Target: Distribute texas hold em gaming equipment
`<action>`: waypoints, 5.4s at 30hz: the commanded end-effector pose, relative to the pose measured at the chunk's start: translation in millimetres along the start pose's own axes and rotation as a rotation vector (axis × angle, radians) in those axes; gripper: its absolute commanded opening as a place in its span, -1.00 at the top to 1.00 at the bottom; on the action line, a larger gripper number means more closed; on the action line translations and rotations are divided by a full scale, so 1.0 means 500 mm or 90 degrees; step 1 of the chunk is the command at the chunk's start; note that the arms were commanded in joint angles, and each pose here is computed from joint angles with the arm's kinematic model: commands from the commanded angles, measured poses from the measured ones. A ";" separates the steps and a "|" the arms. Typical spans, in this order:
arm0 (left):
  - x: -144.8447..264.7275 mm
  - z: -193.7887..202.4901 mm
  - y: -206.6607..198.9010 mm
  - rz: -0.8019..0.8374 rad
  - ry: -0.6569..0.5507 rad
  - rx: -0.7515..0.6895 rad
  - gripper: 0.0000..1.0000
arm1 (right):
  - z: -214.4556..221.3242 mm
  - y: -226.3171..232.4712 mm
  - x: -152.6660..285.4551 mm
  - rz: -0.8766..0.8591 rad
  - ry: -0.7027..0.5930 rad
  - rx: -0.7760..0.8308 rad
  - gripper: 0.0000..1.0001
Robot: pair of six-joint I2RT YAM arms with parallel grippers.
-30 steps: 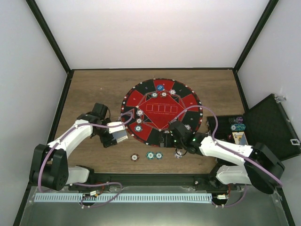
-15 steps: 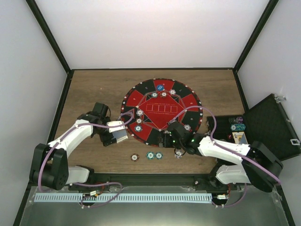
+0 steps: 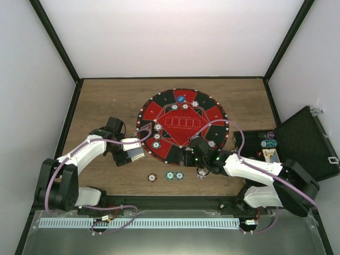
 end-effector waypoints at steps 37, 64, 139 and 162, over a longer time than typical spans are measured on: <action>-0.061 0.004 0.017 -0.013 0.030 0.014 -1.00 | 0.000 0.008 -0.007 -0.005 0.003 0.003 -0.70; -0.078 0.011 0.016 0.000 0.054 -0.007 -0.46 | -0.003 0.018 -0.016 -0.018 0.019 0.013 -0.66; 0.150 -0.120 -0.057 0.000 -0.118 -0.128 0.92 | -0.099 0.167 0.044 -0.481 0.167 -0.041 -0.61; 0.164 -0.148 -0.065 -0.014 -0.133 -0.146 0.92 | -0.120 0.205 -0.004 -0.564 0.226 -0.076 -0.48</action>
Point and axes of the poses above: each gripper's point midway between its finger pads, its own x axis back along the fingers, its own y axis along the line the jaws close on, z = x × y, the point moved 9 cm from there along x, back along the fingers, and after that the axes turned 3 degrees about -x, right-handed, at the moved point
